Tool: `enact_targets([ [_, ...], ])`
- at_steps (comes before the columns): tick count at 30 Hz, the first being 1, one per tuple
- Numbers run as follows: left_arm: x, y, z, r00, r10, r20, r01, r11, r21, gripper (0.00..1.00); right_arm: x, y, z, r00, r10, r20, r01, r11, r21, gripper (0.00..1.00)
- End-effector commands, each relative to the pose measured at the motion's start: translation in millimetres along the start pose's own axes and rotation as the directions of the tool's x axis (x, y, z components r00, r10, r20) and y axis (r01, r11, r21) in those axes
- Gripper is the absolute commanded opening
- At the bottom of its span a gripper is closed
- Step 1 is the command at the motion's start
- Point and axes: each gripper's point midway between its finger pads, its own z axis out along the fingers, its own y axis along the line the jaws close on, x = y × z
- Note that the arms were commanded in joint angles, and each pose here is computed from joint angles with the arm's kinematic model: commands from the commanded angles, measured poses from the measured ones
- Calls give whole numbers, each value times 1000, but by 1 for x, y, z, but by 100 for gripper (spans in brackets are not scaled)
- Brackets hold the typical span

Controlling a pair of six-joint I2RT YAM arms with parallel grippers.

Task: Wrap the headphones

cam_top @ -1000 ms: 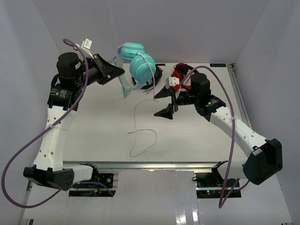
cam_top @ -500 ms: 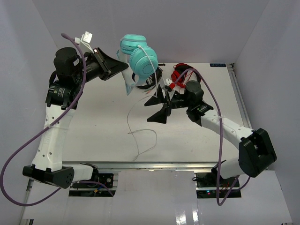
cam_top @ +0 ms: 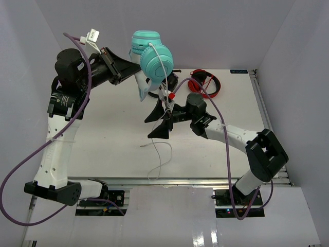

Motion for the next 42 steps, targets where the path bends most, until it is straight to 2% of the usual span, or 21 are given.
enact_targets([
  [1, -7, -37, -11, 999, 14, 33, -17, 995, 95, 0, -14, 8, 15, 996, -23, 82, 27, 998, -49, 92],
  [4, -7, -39, -13, 999, 13, 33, -16, 995, 101, 0, -8, 10, 26, 997, -5, 82, 12, 997, -79, 98],
  [6, -5, -37, -13, 999, 8, 31, -11, 995, 95, 0, -7, 14, 34, 997, -1, 78, 9, 994, -106, 94],
  [8, -5, -36, -14, 999, 8, 33, -11, 995, 94, 0, -4, 17, 40, 997, 5, 72, 4, 992, -125, 85],
  [10, -5, -37, -15, 999, 12, 38, -15, 996, 93, 0, -4, 19, 41, 998, 6, 69, 3, 991, -133, 69],
  [14, -8, -36, -17, 998, 24, 66, -29, 996, 81, 0, 0, 20, 37, 998, 4, 55, 2, 994, -113, 17],
  [16, -11, -35, -18, 996, 33, 87, -39, 997, 73, 0, 8, 20, 29, 999, 13, 31, -10, 996, -88, 9],
  [23, -20, -26, -27, 980, 76, 182, -80, 997, 14, 0, 21, 13, -19, 999, -42, -24, 43, 997, 60, 8],
  [26, -26, -12, -32, 964, 112, 241, -102, 993, -53, 0, 25, 2, -55, 996, -60, -70, 72, 982, 174, 8],
  [30, -40, 16, -45, 921, 173, 348, -108, 974, -199, 0, 42, -21, -109, 990, 19, -139, 34, 927, 373, 8],
  [32, -41, 43, -51, 901, 192, 389, -81, 955, -284, 0, 51, -25, -137, 987, 65, -150, 9, 894, 447, 8],
  [35, -41, 51, -65, 872, 200, 447, -59, 949, -309, 0, 63, -24, -168, 981, 114, -154, -19, 857, 515, 8],
  [38, -40, 49, -70, 859, 185, 477, -47, 957, -286, 0, 68, -16, -184, 981, 123, -148, -27, 848, 529, 8],
  [42, -41, 38, -76, 852, 189, 489, -64, 963, -261, 0, 63, 2, -183, 986, 74, -147, 3, 886, 464, 8],
])
